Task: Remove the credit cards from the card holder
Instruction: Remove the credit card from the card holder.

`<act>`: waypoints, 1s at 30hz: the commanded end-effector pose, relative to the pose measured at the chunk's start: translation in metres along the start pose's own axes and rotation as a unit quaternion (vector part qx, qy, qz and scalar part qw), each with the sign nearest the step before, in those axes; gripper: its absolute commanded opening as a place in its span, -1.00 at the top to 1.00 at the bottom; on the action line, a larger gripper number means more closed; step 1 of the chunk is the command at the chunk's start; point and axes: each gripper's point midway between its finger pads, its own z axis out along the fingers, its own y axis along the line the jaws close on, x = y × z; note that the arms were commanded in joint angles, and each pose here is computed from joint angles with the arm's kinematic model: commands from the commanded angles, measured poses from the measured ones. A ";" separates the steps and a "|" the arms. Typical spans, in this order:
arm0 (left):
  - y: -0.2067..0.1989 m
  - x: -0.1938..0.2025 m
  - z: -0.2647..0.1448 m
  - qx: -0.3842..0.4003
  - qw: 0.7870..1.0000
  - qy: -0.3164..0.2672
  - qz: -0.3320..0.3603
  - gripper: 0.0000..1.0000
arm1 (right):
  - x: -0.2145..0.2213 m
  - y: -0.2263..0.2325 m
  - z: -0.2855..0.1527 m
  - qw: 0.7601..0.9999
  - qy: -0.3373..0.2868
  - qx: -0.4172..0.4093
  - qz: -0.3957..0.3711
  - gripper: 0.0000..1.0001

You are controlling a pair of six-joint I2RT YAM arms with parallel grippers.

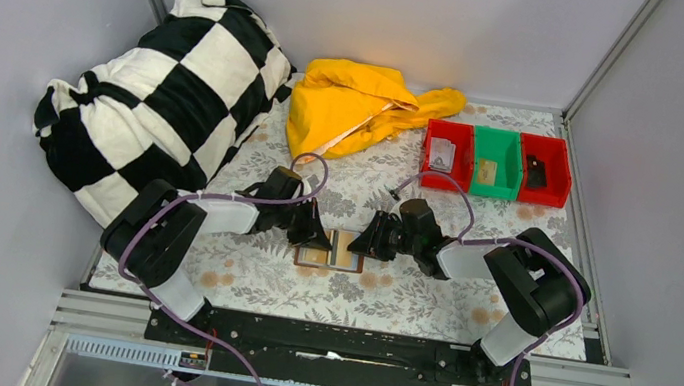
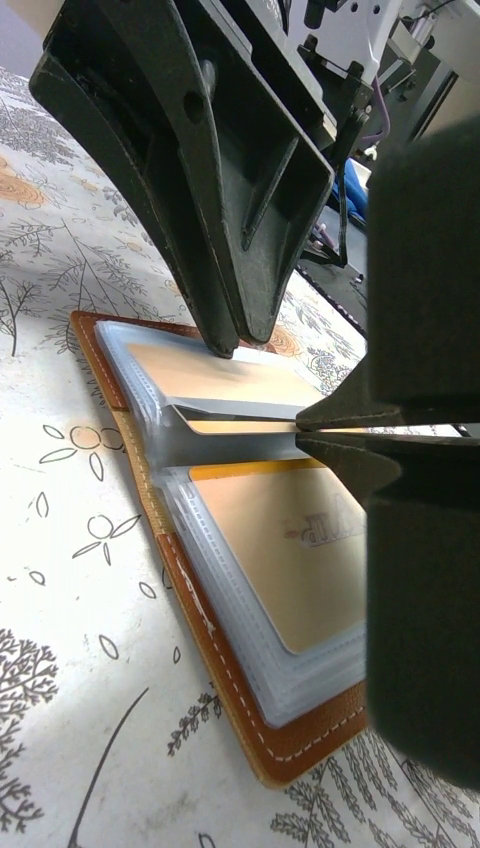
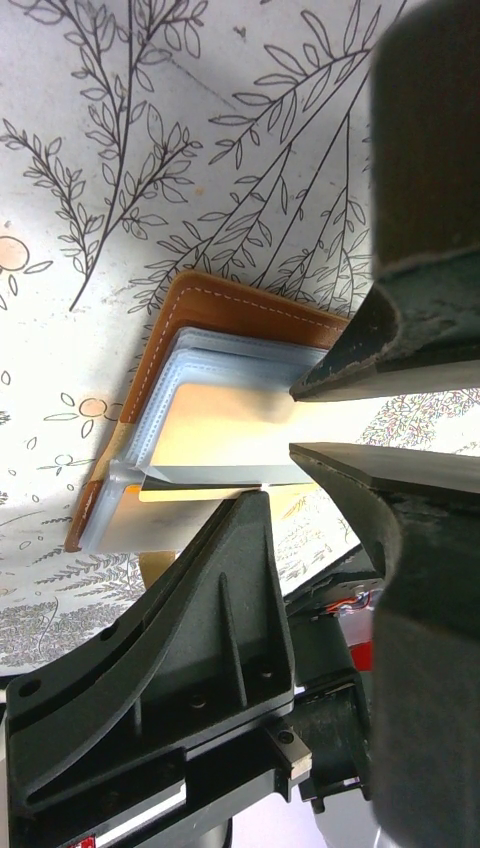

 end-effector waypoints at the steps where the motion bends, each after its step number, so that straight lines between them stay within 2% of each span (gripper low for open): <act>1: -0.019 -0.006 0.001 0.044 0.999 -0.005 0.018 0.99 | 0.028 -0.048 -0.001 0.995 0.039 0.084 0.020 0.40; 26: -0.012 -0.016 -0.030 0.019 0.999 -0.029 0.019 1.00 | 0.022 -0.039 -0.004 0.996 0.036 0.080 0.010 0.41; 30: -0.018 -0.018 -0.033 0.024 0.999 -0.031 0.033 1.00 | 0.016 -0.029 -0.009 0.997 0.027 0.068 0.002 0.35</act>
